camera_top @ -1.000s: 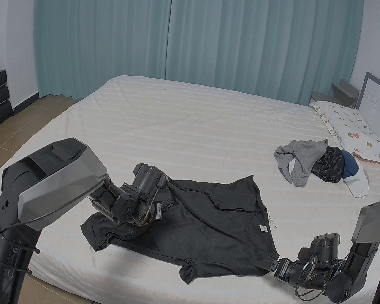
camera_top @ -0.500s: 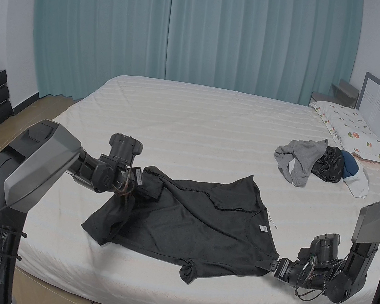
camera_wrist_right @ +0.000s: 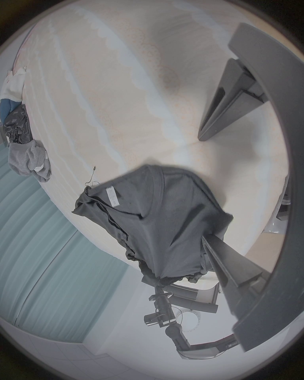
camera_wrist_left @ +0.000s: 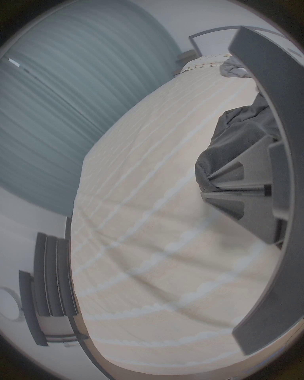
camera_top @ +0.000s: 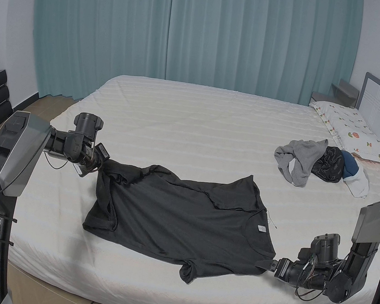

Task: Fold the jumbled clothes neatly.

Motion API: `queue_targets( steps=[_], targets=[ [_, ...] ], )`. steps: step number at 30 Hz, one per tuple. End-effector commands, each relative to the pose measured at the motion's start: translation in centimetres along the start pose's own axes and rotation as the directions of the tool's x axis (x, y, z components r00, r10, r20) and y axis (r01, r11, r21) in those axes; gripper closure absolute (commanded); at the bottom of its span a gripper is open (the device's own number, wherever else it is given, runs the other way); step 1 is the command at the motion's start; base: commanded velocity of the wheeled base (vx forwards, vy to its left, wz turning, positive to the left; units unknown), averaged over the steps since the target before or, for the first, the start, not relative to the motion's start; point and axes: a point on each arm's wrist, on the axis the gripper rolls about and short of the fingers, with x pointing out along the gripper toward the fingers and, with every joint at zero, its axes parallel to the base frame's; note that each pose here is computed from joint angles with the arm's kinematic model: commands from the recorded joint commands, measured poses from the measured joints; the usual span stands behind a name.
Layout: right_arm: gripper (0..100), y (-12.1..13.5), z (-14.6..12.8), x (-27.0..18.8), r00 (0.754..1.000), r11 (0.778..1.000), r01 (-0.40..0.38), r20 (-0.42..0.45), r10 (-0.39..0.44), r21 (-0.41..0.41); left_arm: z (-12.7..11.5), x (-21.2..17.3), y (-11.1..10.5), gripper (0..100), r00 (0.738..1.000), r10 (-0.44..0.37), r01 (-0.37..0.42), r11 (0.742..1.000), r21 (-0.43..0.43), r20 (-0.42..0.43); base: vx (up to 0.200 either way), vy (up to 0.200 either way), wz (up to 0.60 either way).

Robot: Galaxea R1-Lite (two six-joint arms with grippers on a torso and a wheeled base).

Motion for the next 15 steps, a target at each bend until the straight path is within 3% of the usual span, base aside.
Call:
queue_targets(
  steps=[1,5,6,15],
  targets=[
    [0,0.0,0.0,0.0,1.000,1.000,0.001,-0.001,-0.001,0.001,0.8,2.6,2.5,100,0.999,0.048,-0.048,0.998,-0.045,-0.009,0.000,0.000,0.00],
    [0,-0.1,-0.1,0.1,1.000,1.000,0.004,-0.004,-0.004,0.004,0.8,3.4,3.1,100,0.998,0.057,-0.057,0.997,-0.052,-0.013,0.000,0.000,0.00],
    [0,-0.1,-0.1,0.1,1.000,1.000,0.004,-0.004,-0.004,0.004,0.7,3.4,3.1,0,0.998,0.054,-0.055,0.997,-0.052,-0.020,0.000,0.000,0.00],
    [0,-0.1,0.0,0.1,1.000,1.000,0.003,-0.003,-0.003,0.003,2.6,1.2,1.7,0,1.000,-0.022,0.023,0.991,-0.136,0.007,0.000,0.000,0.00]
  ],
)
